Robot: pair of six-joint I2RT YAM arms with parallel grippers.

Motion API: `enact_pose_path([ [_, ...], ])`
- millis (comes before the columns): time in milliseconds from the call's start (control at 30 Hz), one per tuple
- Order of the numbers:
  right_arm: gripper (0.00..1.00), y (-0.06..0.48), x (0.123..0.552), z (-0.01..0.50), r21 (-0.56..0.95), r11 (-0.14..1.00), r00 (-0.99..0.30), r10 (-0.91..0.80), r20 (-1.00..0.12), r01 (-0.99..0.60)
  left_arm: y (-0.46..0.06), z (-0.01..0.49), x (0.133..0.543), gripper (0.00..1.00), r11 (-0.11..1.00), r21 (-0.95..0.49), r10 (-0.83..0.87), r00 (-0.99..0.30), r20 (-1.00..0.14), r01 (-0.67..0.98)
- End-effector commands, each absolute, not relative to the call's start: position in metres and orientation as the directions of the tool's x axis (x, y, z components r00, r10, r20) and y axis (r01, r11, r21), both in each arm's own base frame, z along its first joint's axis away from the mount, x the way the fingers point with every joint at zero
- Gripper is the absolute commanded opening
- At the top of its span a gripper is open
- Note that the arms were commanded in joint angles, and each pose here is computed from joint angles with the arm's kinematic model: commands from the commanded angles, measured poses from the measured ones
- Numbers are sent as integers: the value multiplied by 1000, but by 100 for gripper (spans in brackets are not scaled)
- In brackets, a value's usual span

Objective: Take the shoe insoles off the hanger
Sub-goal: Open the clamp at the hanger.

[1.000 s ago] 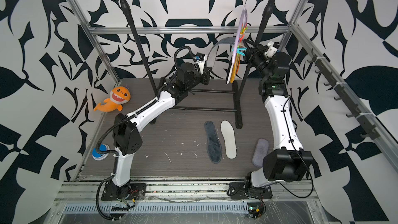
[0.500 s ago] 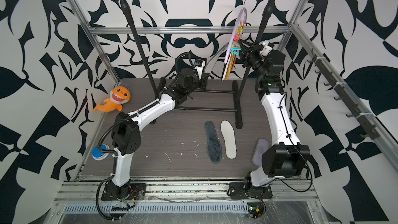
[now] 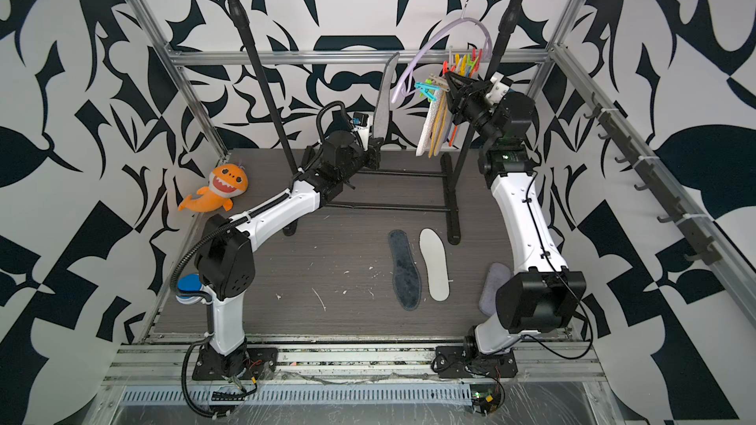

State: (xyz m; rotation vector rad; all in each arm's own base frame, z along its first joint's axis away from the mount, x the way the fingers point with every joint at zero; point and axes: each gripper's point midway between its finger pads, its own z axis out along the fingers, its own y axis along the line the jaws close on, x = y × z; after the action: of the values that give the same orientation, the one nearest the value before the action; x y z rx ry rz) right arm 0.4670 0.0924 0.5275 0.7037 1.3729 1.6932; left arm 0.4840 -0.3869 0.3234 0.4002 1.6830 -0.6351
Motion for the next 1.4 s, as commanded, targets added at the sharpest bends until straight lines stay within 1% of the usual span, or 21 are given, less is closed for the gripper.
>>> enact_pose_path([
  [0, 21, 94, 451, 563, 935, -40, -470, 872, -140, -354, -379, 355, 476, 0, 783, -197, -129, -156, -979, 590],
  [167, 25, 102, 453, 562, 939, -26, -463, 874, -145, -344, -377, 358, 471, 0, 776, -193, -131, -146, -981, 601],
  [500, 23, 106, 453, 558, 944, 0, -434, 888, -152, -330, -374, 364, 461, 0, 764, -181, -131, -127, -983, 619],
  [833, 25, 103, 451, 551, 950, 15, -414, 898, -149, -311, -373, 360, 457, 0, 761, -188, -131, -136, -982, 621],
  [967, 33, 102, 449, 548, 951, 24, -404, 902, -153, -307, -370, 359, 455, 0, 765, -186, -129, -136, -982, 617],
  [1167, 57, 99, 439, 545, 949, 72, -382, 904, -192, -307, -364, 355, 451, 0, 772, -184, -125, -139, -982, 608],
  [1267, 63, 95, 432, 548, 943, 101, -361, 907, -218, -316, -361, 352, 449, 0, 775, -184, -122, -142, -982, 604],
  [1367, 65, 91, 426, 547, 940, 126, -347, 907, -238, -317, -358, 349, 447, 0, 779, -181, -116, -146, -982, 601],
])
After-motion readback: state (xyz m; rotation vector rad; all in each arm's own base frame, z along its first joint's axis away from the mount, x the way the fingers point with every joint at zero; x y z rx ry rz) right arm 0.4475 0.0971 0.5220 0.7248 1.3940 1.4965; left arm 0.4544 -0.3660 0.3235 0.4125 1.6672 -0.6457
